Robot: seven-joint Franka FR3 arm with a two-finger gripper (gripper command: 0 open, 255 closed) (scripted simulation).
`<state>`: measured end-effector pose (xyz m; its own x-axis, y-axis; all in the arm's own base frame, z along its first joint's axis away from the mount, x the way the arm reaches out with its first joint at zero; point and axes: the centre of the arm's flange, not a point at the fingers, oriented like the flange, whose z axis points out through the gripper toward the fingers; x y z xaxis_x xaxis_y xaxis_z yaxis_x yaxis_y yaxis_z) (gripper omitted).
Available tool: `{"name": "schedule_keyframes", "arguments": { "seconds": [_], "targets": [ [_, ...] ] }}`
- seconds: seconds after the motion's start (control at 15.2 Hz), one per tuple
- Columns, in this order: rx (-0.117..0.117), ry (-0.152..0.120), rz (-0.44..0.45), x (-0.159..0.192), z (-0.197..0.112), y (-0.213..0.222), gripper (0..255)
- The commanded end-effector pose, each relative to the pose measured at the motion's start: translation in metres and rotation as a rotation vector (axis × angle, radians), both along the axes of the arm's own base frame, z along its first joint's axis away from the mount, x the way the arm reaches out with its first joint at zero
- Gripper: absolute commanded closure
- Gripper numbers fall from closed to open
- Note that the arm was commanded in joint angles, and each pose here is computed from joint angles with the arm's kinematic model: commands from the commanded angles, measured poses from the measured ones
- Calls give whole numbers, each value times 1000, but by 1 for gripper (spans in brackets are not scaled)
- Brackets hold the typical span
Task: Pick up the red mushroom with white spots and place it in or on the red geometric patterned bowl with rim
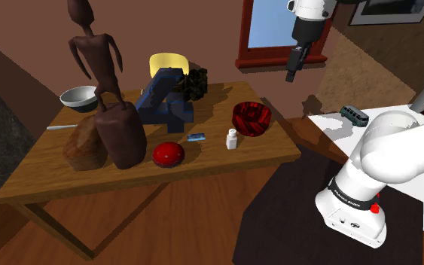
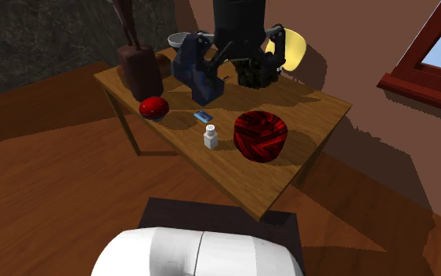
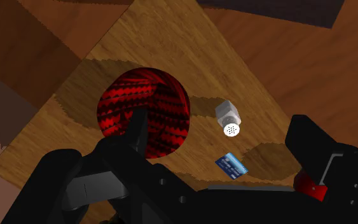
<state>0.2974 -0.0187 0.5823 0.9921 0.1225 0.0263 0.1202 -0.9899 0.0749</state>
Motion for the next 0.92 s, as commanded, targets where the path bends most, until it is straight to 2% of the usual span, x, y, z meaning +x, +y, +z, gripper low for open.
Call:
{"name": "schedule_keyframes", "arguments": {
  "seconds": [0.0,0.46,0.86],
  "targets": [
    [0,0,0,0,0,0,0],
    [-44,-176,-118,-36,-59,82,0],
    [-82,-327,-220,-51,-115,153,0]
  ]
}}
